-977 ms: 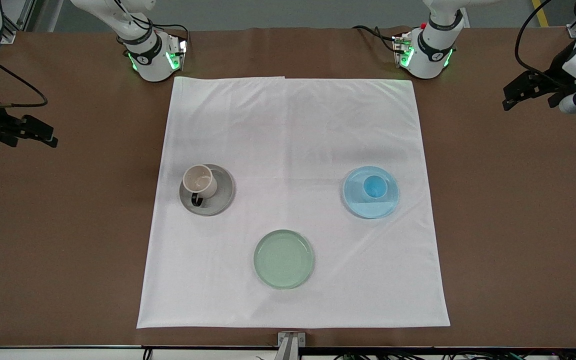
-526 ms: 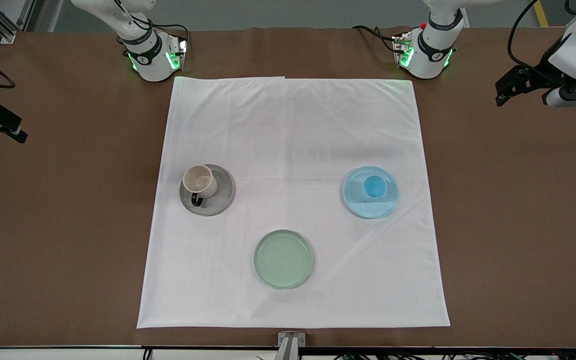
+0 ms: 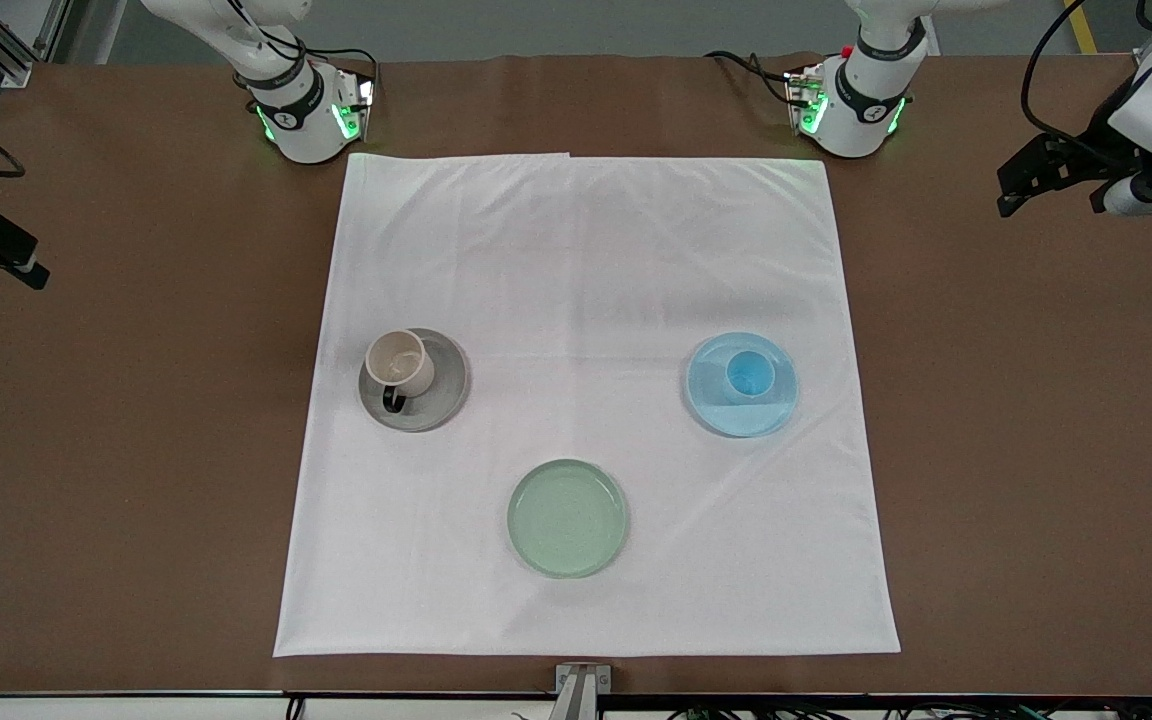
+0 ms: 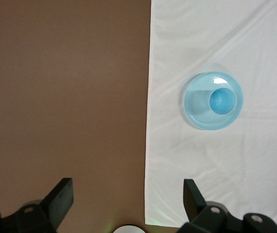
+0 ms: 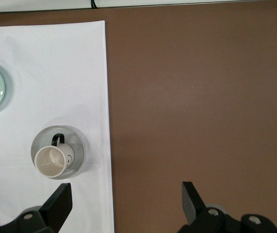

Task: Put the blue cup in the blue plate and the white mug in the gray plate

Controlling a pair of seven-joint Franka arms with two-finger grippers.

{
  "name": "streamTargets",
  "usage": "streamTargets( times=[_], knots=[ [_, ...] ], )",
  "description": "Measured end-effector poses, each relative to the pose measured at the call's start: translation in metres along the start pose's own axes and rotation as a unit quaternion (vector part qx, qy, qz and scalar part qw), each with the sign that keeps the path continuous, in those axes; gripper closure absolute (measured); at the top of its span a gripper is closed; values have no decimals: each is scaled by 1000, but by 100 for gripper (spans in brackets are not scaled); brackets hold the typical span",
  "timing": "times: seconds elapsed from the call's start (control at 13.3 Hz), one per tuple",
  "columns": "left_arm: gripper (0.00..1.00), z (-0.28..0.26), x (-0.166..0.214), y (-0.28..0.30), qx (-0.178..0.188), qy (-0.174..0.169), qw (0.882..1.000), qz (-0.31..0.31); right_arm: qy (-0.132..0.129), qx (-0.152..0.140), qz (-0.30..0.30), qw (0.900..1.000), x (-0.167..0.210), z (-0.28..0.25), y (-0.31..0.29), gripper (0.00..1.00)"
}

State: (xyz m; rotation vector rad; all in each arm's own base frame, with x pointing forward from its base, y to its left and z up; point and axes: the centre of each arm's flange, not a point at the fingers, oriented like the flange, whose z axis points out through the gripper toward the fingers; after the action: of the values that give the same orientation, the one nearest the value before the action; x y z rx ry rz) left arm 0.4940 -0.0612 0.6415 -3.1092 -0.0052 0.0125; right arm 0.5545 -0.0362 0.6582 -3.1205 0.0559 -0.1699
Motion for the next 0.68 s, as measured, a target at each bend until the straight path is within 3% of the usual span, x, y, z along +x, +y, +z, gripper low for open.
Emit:
streamTargets(
  times=[0.68],
  knots=[
    [0, -2, 8, 4, -2, 5, 1000, 5, 0, 0, 0, 1000, 0, 0, 0, 0]
  ],
)
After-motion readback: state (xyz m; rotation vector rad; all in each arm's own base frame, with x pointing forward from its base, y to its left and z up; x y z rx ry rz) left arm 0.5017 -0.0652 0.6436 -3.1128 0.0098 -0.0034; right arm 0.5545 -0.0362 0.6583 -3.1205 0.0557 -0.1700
